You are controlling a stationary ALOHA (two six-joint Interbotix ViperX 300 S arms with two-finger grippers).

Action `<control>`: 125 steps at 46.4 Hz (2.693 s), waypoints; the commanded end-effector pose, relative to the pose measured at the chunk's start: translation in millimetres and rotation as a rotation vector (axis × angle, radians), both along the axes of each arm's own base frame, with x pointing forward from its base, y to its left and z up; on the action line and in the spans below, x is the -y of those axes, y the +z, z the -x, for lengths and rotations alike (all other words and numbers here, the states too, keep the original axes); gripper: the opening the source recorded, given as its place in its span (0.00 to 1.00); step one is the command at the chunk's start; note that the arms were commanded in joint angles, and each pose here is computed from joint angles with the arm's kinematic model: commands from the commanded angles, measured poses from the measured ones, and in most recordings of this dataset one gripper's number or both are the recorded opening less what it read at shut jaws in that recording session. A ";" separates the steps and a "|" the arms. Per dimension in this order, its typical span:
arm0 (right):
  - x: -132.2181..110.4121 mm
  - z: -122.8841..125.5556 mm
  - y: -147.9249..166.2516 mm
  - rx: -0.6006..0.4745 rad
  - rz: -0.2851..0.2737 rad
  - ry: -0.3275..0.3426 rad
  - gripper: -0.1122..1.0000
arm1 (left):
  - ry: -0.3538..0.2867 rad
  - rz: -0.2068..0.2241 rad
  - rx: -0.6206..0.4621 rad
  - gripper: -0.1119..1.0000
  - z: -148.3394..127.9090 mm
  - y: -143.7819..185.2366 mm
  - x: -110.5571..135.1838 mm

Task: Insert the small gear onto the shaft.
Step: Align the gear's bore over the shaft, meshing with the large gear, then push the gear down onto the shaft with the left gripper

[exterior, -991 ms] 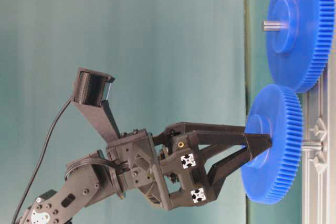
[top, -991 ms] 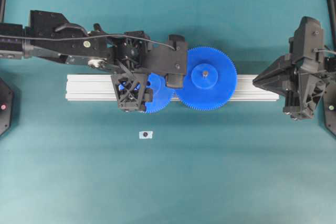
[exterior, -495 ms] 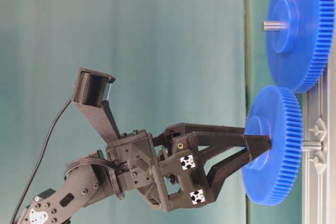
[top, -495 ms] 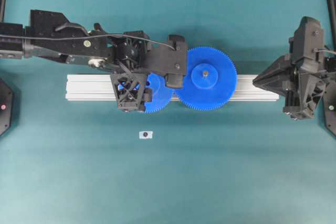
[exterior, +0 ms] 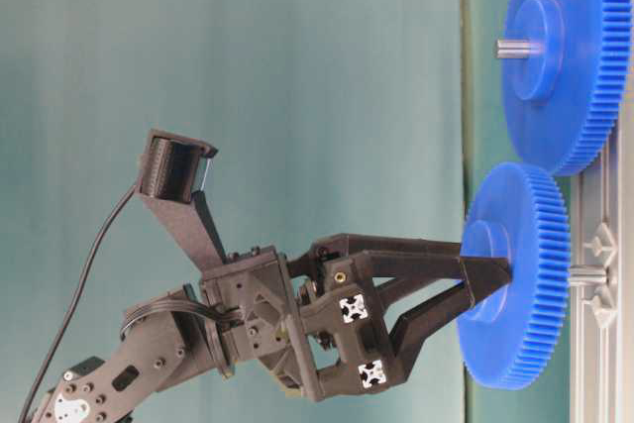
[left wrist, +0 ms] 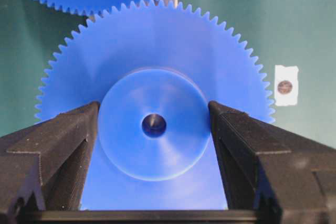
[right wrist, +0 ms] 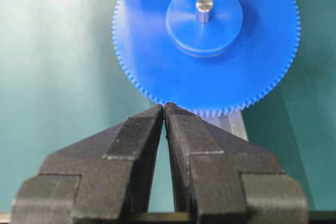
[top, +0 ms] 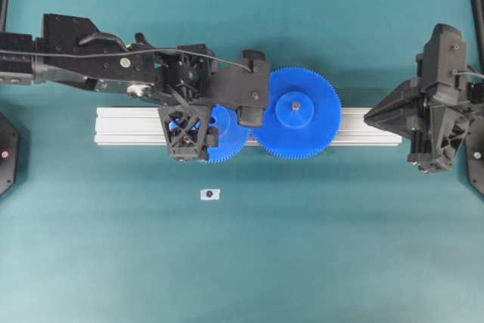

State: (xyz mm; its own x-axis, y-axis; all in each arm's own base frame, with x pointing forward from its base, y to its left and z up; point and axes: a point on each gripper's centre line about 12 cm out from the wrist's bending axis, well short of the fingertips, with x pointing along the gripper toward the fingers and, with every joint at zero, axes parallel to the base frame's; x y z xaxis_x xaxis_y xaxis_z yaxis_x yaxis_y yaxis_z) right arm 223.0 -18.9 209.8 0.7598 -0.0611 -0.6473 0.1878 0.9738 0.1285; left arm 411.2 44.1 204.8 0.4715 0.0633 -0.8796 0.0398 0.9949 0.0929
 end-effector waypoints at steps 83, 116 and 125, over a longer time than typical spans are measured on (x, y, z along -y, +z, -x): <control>0.1 -3.0 4.4 0.045 -0.037 -0.032 0.30 | 0.021 0.007 -0.033 0.84 21.6 8.4 -0.1; -1.2 4.0 6.4 0.068 -0.041 -0.032 0.30 | 0.038 0.022 -0.090 0.84 20.0 -19.4 -0.2; -1.4 6.7 6.8 0.075 -0.040 -0.032 0.30 | 0.048 0.027 -0.087 0.84 10.1 -35.8 -1.1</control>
